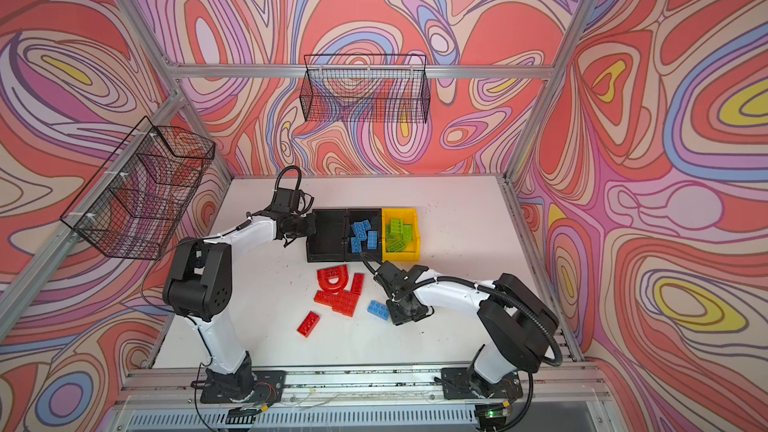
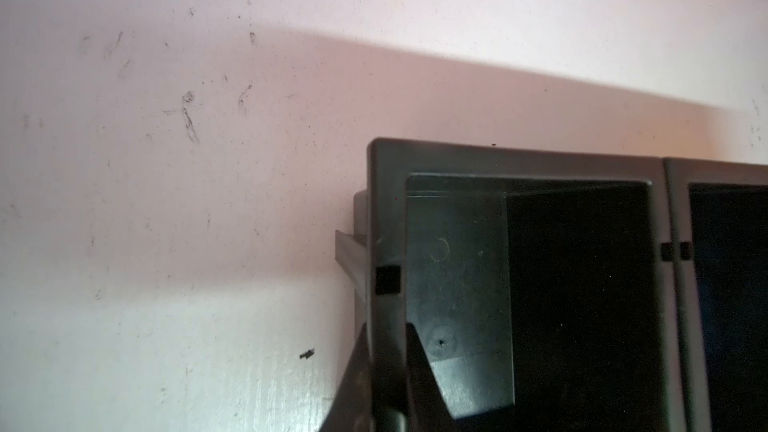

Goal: Sort the legos into containers by color
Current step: 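Close the right gripper on a blue brick and lift, then carry the blue brick over the black bin and release it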

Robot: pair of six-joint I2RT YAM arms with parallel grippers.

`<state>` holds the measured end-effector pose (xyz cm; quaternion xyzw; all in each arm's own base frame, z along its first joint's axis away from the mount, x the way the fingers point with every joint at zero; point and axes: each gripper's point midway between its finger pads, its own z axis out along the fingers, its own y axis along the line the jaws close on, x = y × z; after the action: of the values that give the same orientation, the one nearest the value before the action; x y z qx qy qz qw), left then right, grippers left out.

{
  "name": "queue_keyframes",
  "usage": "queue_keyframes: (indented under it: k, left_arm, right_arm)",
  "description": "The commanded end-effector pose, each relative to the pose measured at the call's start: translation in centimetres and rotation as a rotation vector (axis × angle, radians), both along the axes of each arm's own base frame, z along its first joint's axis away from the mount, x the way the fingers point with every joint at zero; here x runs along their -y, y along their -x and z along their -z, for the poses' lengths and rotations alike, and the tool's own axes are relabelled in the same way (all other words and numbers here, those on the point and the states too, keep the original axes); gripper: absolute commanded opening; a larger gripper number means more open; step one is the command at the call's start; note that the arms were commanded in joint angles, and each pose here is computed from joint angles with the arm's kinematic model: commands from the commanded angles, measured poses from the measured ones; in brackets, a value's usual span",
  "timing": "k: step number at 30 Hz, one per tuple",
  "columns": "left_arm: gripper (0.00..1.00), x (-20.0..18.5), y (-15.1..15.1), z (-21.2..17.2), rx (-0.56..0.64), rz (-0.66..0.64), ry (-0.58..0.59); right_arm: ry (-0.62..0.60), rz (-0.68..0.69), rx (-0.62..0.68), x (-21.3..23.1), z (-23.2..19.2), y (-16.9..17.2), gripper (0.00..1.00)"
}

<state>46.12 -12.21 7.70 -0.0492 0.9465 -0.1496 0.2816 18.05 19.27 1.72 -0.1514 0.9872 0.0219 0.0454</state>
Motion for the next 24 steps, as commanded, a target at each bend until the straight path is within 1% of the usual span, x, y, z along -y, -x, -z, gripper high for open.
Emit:
queue_keyframes:
  k: [1,3,4,7,10,14,18,21,24]
  left_arm:
    - [0.00,0.5,-0.8,-2.2,0.063,0.013,0.027]
    - [0.00,0.4,-0.7,-2.3,0.067,0.011,0.023]
    - [0.00,0.4,-0.7,-2.3,0.068,0.010,0.023]
    - [0.00,0.4,-0.8,-2.3,0.066,0.012,0.025]
    - [0.00,0.4,-0.7,-2.2,0.065,0.010,0.026]
    - [0.00,0.8,-0.9,-2.1,0.062,0.017,0.044]
    - [0.00,0.7,-0.8,-2.6,0.070,0.013,0.042]
    - [0.00,0.7,-0.7,-2.9,0.074,0.015,0.044]
    - [0.00,0.7,-0.6,-2.8,0.071,0.014,0.046]
  right_arm:
    - [0.010,0.011,0.043,-0.1,-0.9,-0.9,0.40]
    - [0.007,0.003,0.079,-0.6,-2.0,-1.9,0.31]
    - [0.006,0.000,0.093,-0.8,-2.5,-2.3,0.29]
    - [-0.003,-0.003,0.136,-1.5,-4.3,-3.7,0.28]
    - [-0.061,0.006,0.193,-3.0,-6.9,-6.2,0.28]
    - [-0.156,0.026,0.327,-5.2,-11.1,-12.5,0.28]
    - [-0.264,0.044,0.429,-7.6,-13.7,-18.6,0.28]
    - [-0.265,0.015,0.456,-9.2,-13.3,-22.1,0.30]
    - [-0.230,0.028,0.467,-9.2,-12.1,-24.8,0.34]
